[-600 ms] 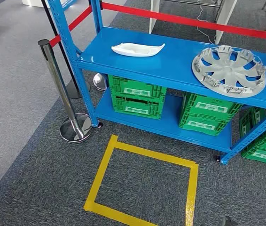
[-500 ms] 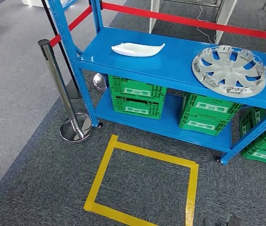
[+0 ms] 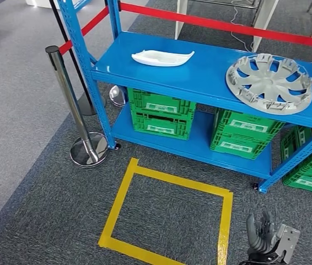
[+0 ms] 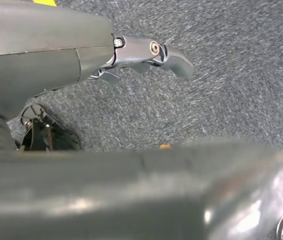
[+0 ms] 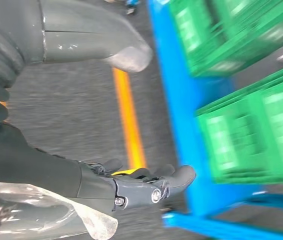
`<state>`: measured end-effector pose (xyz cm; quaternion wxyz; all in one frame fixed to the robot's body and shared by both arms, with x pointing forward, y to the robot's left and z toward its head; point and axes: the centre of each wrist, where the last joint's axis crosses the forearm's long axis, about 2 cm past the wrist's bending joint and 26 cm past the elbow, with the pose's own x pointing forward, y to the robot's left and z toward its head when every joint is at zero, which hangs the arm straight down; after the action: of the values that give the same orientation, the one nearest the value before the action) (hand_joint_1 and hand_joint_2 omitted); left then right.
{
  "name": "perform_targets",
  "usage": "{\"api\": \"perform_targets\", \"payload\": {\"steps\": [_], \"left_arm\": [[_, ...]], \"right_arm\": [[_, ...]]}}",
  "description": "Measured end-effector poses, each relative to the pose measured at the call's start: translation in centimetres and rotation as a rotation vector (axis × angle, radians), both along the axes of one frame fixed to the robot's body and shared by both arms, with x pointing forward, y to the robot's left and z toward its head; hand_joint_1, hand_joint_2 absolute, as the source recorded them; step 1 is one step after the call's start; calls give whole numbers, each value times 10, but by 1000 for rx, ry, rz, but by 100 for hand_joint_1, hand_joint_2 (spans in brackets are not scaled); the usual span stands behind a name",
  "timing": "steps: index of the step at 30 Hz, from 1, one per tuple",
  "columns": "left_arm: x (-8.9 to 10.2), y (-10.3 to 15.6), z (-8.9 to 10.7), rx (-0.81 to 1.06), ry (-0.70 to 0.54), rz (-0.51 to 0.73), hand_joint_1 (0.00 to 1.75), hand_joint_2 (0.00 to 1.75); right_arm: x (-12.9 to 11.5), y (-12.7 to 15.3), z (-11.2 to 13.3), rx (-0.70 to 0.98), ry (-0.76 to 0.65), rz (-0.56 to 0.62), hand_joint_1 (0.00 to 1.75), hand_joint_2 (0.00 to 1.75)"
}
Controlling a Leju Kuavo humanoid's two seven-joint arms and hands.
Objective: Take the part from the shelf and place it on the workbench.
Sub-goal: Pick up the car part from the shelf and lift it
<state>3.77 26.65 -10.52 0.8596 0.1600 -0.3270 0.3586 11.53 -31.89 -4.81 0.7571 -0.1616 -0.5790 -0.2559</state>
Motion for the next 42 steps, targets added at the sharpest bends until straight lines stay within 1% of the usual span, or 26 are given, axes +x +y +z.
{"api": "perform_targets", "payload": {"steps": [7,13,16,23,29,33,38,42], "left_arm": [[1,-3,0,11,-18,-24,0,0],[0,-7,-1,10,-15,-44,0,0],[0,-8,-1,12,-17,-55,0,0],[4,-10,-1,18,-20,-87,0,0],[3,-11,-2,25,-15,-126,0,0],[5,-12,-2,37,-16,-165,0,0],[5,-13,-2,60,-8,-213,0,0],[5,-14,-2,64,-3,-231,0,0]], "right_arm": [[27,-3,42,-121,-236,63,0,0],[45,2,83,-204,-437,122,0,0],[55,8,107,-238,-547,150,0,0],[68,28,161,-327,-778,217,0,0],[72,48,200,-406,-945,261,0,0],[69,61,222,-455,-1041,275,0,0],[60,72,239,-525,-1119,266,0,0],[56,75,243,-549,-1143,268,0,0]]}}
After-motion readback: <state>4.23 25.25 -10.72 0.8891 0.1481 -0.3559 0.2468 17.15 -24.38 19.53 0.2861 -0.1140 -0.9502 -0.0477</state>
